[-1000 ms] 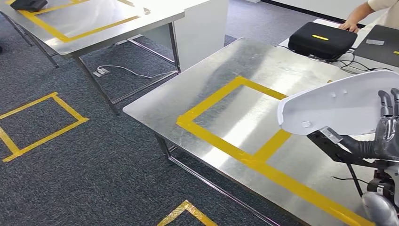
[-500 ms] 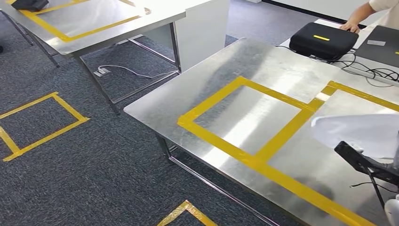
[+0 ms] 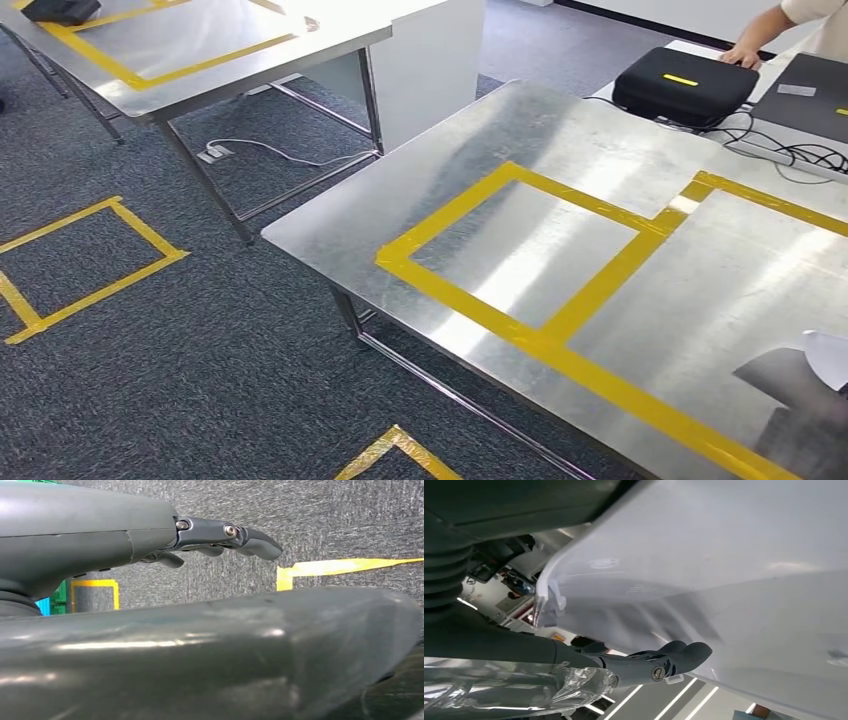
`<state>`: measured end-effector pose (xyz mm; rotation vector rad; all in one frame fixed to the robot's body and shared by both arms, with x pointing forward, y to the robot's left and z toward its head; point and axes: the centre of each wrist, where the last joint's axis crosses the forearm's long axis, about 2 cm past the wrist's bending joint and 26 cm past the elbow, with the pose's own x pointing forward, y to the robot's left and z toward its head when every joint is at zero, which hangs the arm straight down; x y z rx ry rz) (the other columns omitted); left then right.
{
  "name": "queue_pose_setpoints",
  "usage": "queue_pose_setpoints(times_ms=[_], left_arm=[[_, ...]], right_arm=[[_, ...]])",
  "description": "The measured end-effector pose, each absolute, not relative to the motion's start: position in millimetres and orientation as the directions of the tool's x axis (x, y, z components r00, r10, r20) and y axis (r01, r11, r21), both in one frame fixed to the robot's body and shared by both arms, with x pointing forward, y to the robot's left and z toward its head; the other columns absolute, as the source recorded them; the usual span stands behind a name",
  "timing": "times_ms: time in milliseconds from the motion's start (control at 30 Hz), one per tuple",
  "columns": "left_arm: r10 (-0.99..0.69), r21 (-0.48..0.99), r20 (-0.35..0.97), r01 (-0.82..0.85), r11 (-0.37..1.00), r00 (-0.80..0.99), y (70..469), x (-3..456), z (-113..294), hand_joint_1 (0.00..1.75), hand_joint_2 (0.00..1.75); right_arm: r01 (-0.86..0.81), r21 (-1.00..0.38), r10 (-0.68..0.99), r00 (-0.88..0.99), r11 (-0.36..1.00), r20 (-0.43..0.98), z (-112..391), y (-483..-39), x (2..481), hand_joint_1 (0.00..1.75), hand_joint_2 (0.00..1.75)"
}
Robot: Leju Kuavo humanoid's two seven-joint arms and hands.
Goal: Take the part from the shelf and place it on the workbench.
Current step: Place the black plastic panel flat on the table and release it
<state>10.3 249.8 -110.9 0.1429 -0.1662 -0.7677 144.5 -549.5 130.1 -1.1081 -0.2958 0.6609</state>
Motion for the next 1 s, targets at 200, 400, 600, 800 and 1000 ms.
queue_pose_setpoints(times_ms=[200,400,600,800,1000], left_arm=[[-0.700,0.191,0.104,0.677,0.711,0.706,250,10,-111,0.00,0.00],[-0.686,0.197,0.104,0.661,0.724,0.720,250,10,-111,0.00,0.00],[-0.658,0.197,0.108,0.633,0.749,0.745,247,7,-111,0.00,0.00],[-0.637,0.193,0.119,0.612,0.767,0.761,245,3,-111,0.00,0.00],[-0.636,0.186,0.131,0.612,0.769,0.760,246,1,-111,0.00,0.00]], right_arm=[[-0.318,-0.891,0.616,0.786,0.324,-0.056,128,-552,143,0.00,0.00],[-0.179,-0.929,0.621,0.781,0.324,0.066,124,-545,144,0.00,0.00],[0.152,-0.920,0.629,0.688,0.362,0.362,133,-529,156,0.00,0.00],[0.306,-0.787,0.560,0.569,0.536,0.602,142,-517,163,0.00,0.00],[0.294,-0.628,0.434,0.515,0.721,0.739,140,-513,166,0.00,0.00]])
